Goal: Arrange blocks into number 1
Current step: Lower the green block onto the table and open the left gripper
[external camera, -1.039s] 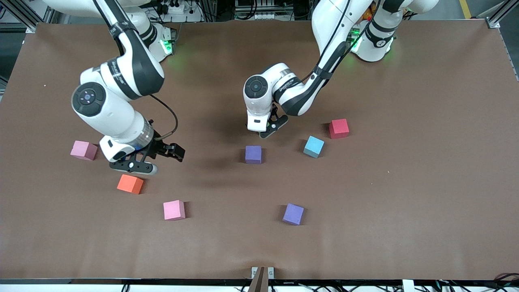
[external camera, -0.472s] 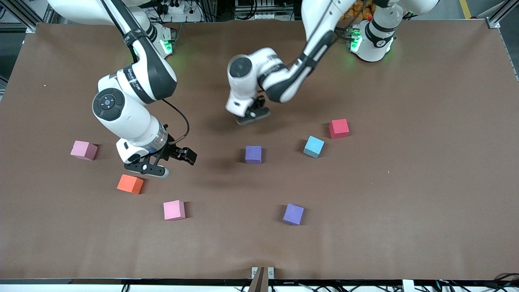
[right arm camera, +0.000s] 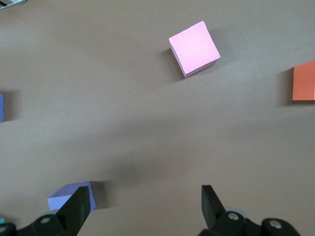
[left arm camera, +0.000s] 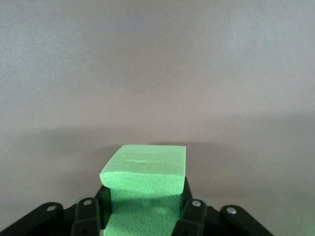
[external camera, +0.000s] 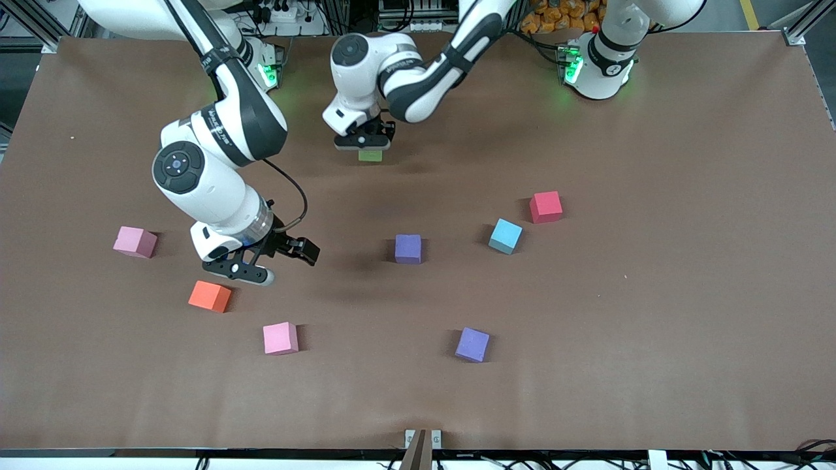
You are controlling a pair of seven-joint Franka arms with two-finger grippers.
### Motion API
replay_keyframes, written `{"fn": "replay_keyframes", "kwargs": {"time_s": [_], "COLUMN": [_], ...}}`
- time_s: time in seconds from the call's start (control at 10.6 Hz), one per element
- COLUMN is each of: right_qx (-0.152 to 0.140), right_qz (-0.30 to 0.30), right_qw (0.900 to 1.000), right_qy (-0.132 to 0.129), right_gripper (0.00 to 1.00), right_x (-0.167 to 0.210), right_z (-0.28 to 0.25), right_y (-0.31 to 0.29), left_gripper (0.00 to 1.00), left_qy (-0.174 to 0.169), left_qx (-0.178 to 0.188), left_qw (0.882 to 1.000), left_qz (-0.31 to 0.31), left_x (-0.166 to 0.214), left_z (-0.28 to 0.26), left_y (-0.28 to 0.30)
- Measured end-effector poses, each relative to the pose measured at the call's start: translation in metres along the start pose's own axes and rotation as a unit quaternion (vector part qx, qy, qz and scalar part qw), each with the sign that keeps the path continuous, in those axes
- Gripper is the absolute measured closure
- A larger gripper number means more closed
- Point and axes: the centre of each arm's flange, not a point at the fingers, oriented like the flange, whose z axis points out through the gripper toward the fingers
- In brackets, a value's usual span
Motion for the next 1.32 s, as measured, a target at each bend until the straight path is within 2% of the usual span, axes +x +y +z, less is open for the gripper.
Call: {"fn": "replay_keyframes", "kwargs": {"time_s": [0.38, 0.76, 1.13, 1.32], "right_qx": [0.001, 0.001, 0.005, 0.007], "right_qz": [-0.001, -0.004, -0.038, -0.042], "right_qw": [1.0, 1.0, 0.999, 0.999], "right_qy": [0.0, 0.0, 0.003, 0.006], "right_gripper": [0.0, 0.0, 0.0, 0.0], "right_x": [-0.001, -0.002, -0.001, -0.001], "right_z": [0.0, 0.0, -0.003, -0.006], "right_y": [-0.002, -0.003, -0.005, -0.008], "left_gripper": [0.45, 0.45, 0.44, 0.21], "left_qy": [-0.003, -0.008, -0.01, -0.012], "left_qx": [0.014, 0.021, 0.025, 0.028], "left_qw": [1.0, 0.999, 0.999, 0.999], "left_qz": [0.027, 0.036, 0.042, 0.042], "left_x": [0.013, 0.006, 0.005, 0.004], "left_z": [0.007, 0.024, 0.028, 0.034], "left_y": [0.007, 0.013, 0.013, 0.012]}}
